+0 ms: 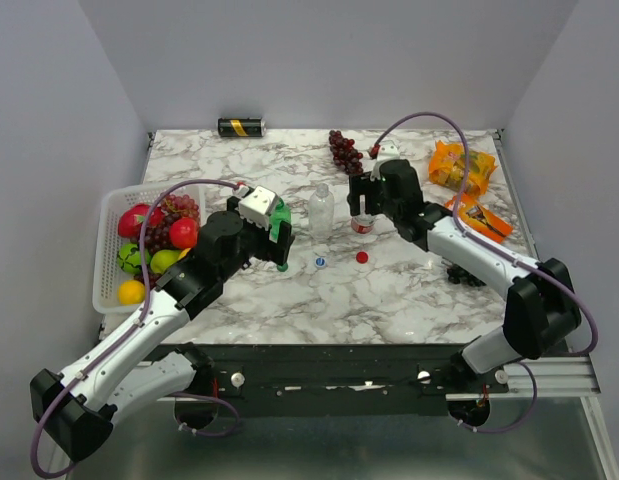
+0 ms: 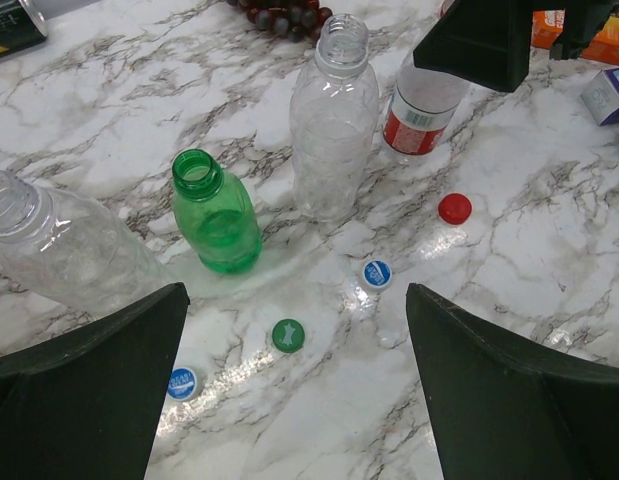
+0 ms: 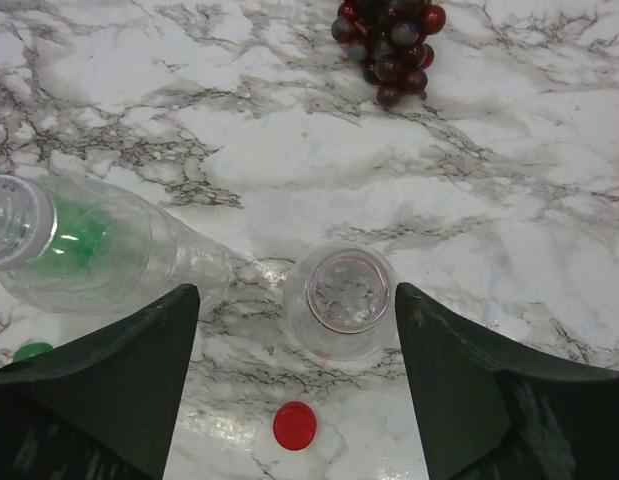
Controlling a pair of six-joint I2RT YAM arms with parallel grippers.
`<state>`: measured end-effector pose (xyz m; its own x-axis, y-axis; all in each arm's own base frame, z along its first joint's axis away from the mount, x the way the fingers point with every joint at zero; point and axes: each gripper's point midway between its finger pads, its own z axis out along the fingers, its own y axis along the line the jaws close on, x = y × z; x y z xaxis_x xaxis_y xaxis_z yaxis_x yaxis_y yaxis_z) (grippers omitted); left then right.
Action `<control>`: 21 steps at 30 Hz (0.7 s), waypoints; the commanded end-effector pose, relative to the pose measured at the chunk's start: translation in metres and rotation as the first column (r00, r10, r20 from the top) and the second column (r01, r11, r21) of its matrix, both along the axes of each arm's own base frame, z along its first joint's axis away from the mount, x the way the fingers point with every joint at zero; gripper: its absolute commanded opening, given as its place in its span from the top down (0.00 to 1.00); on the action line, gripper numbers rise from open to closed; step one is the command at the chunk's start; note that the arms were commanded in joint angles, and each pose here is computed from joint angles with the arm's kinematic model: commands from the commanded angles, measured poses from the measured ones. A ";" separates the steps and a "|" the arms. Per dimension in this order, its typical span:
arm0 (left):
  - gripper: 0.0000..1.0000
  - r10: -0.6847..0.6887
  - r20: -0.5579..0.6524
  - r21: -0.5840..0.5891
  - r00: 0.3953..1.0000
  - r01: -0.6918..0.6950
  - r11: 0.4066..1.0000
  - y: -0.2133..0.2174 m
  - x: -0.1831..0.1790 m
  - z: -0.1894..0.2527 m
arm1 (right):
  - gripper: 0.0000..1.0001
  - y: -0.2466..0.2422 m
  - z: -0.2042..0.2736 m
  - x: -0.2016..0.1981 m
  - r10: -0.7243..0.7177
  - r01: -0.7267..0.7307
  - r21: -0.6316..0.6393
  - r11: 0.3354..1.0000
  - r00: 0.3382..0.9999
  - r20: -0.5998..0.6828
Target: Unscrew the bottle caps
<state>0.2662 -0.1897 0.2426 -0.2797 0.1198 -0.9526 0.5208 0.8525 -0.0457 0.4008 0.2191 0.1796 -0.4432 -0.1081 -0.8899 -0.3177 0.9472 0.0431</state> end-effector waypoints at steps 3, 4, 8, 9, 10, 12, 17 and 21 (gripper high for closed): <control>0.01 0.074 0.016 -0.020 0.997 -0.073 0.997 0.012 0.011 0.009 | 0.06 -0.002 0.075 -0.008 0.007 -0.021 0.098 0.995 0.991 0.137; 0.01 0.103 0.013 -0.027 0.995 -0.103 0.994 0.019 0.016 0.009 | 0.06 -0.005 0.081 -0.011 0.001 -0.016 0.104 0.994 0.989 0.149; 0.01 0.230 0.004 -0.060 0.973 -0.229 0.972 0.049 0.029 0.014 | 0.02 -0.024 0.100 -0.024 -0.038 0.010 0.156 0.988 0.984 0.176; 0.01 0.256 0.013 -0.074 0.966 -0.255 0.964 0.057 0.031 0.019 | 0.02 -0.031 0.113 -0.031 -0.045 0.006 0.190 0.982 0.979 0.199; 0.01 0.291 0.017 -0.081 0.956 -0.289 0.954 0.066 0.033 0.022 | 0.02 -0.039 0.117 -0.032 -0.055 0.010 0.226 0.974 0.979 0.194; 0.01 0.369 0.057 -0.119 0.928 -0.361 0.925 0.090 0.035 0.038 | 0.02 -0.055 0.125 -0.045 -0.078 0.019 0.269 0.963 0.974 0.211; 0.01 0.526 0.167 -0.166 0.834 -0.502 0.849 0.132 0.025 0.068 | 0.02 -0.095 0.138 -0.077 -0.189 0.092 0.337 0.937 0.945 0.266; 0.01 0.591 0.188 -0.219 0.784 -0.553 0.804 0.147 0.018 0.084 | 0.02 -0.117 0.144 -0.103 -0.251 0.122 0.376 0.919 0.915 0.317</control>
